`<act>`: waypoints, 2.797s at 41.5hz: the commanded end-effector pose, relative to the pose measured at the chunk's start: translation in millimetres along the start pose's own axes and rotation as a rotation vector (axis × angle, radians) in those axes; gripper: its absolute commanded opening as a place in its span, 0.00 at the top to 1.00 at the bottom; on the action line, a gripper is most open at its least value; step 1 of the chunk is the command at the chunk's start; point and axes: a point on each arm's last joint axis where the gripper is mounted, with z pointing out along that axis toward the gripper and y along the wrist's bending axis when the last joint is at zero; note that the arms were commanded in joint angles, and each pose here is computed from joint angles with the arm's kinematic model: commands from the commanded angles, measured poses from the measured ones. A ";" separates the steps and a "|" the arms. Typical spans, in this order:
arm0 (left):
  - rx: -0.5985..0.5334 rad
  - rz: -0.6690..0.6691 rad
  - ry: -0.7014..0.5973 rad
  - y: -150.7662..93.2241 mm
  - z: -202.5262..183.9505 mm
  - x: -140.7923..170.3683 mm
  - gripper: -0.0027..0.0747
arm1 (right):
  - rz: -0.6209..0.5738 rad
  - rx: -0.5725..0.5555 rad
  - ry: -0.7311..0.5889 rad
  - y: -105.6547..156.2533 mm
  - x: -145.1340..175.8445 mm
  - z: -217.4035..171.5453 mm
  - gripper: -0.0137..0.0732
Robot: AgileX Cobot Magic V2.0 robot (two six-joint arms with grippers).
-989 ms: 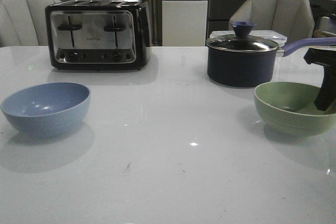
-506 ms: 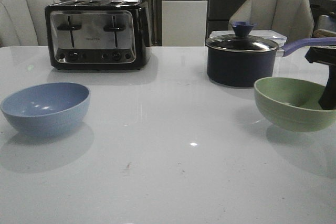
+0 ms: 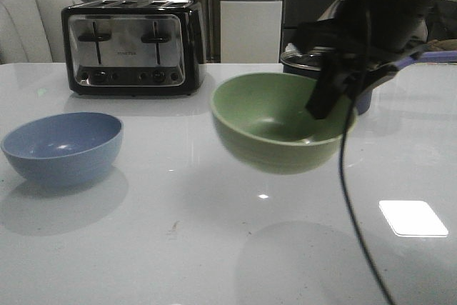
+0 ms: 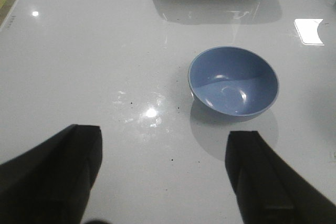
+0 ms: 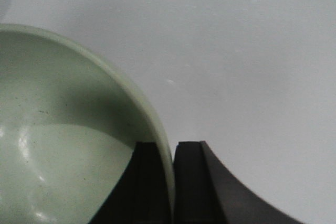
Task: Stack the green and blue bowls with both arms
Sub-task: 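Carry the green bowl toward the table center and lower it, then open the right gripper and lift it away from the bowl, then lower the left gripper onto the rim of the light blue bowl and grasp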
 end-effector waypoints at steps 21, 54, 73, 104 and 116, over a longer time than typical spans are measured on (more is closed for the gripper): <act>0.010 -0.007 -0.097 -0.9 -3.5 -14.6 0.26 | -0.029 -0.006 -0.005 29.0 -7.9 52.0 0.75; 0.010 -0.007 -0.100 -0.9 -3.5 -14.8 0.26 | -0.231 0.006 -0.299 53.7 20.5 -74.7 0.33; 0.010 -0.001 -0.100 -0.9 -3.5 -14.8 0.26 | -0.349 0.005 -0.483 62.7 129.6 -162.7 0.33; 0.050 0.011 0.387 -10.1 134.6 -46.1 0.26 | -0.359 -0.003 -0.502 63.6 151.5 -173.2 0.33; 0.054 -0.001 0.476 -14.5 221.2 -52.1 0.26 | -0.359 -0.003 -0.502 63.6 151.5 -173.2 0.33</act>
